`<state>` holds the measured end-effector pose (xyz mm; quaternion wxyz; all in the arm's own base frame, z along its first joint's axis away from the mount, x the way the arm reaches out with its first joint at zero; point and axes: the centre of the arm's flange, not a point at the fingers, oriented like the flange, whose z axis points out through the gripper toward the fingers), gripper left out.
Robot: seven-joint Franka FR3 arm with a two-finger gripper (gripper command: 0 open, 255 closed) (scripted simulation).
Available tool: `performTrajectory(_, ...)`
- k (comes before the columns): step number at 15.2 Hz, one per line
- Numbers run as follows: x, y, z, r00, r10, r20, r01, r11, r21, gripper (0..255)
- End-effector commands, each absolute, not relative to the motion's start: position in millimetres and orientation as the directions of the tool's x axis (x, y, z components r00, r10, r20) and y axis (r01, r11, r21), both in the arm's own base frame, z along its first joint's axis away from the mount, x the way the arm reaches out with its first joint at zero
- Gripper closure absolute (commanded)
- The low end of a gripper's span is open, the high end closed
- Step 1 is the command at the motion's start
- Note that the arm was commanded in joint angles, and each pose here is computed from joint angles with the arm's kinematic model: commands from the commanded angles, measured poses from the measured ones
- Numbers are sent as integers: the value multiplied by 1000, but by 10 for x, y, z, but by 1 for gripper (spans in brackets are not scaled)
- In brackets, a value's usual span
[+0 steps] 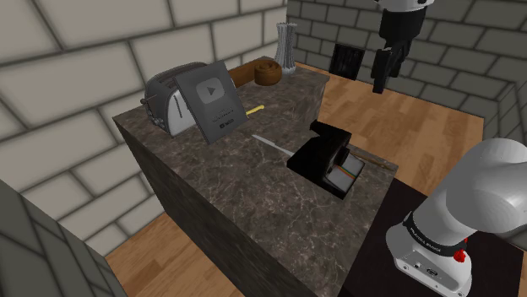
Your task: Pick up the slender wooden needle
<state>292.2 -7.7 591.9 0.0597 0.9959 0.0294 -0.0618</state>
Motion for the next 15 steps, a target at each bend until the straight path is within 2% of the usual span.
performTrajectory(1,2922,-77,5919,991,51,-127,66,-991,115,0)
performTrajectory(15,2796,-1058,4319,990,116,-82,120,-991,57,0)
